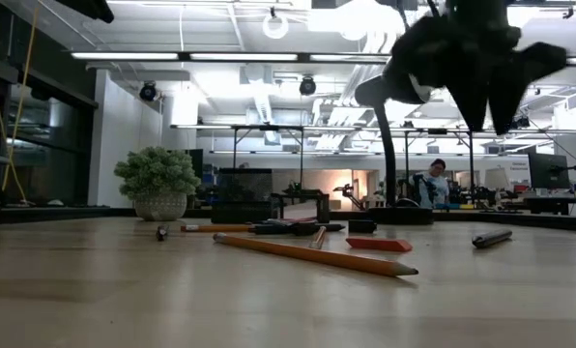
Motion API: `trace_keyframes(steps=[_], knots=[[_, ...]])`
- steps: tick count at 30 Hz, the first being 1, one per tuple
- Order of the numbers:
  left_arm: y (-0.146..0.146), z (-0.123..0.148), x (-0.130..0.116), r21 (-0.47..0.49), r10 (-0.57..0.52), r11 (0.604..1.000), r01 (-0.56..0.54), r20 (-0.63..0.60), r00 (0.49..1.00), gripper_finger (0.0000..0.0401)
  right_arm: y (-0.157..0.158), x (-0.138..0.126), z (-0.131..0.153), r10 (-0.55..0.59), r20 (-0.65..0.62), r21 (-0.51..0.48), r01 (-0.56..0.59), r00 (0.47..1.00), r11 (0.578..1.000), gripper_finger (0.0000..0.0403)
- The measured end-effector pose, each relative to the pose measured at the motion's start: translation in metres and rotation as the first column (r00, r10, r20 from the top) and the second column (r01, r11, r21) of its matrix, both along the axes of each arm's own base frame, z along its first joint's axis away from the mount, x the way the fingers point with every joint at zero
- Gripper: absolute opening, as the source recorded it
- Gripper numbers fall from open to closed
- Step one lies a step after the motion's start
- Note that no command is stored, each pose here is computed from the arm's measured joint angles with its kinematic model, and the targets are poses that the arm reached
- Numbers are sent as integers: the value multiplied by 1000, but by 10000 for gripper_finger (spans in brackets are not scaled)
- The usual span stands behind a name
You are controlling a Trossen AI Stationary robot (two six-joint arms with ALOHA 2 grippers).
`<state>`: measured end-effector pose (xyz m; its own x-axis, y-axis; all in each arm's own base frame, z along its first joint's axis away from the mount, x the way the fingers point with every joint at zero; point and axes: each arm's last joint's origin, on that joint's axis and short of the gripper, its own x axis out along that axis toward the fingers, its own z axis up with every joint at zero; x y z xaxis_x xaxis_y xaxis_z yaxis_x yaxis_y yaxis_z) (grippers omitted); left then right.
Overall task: Pick and place office supplies into organizer
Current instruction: Put the right black pen into the black desk organizer
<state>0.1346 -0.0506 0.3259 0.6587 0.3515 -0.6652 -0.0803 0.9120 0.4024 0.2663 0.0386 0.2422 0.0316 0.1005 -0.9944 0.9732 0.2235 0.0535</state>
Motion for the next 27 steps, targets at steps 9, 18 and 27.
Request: trace_keyframes(steps=[9,18,27], knots=[[1,1,1,73,-17,997,16,6,1000,106,10,1,-39,-272,-77,154,281,959,947,138],[1,2,1,110,-32,993,32,-1,999,106,0,4,-50,-368,-34,76,369,929,926,138],[2,2,1,128,-19,992,18,7,1000,106,-13,-11,-51,-417,-149,-72,411,896,909,138]])
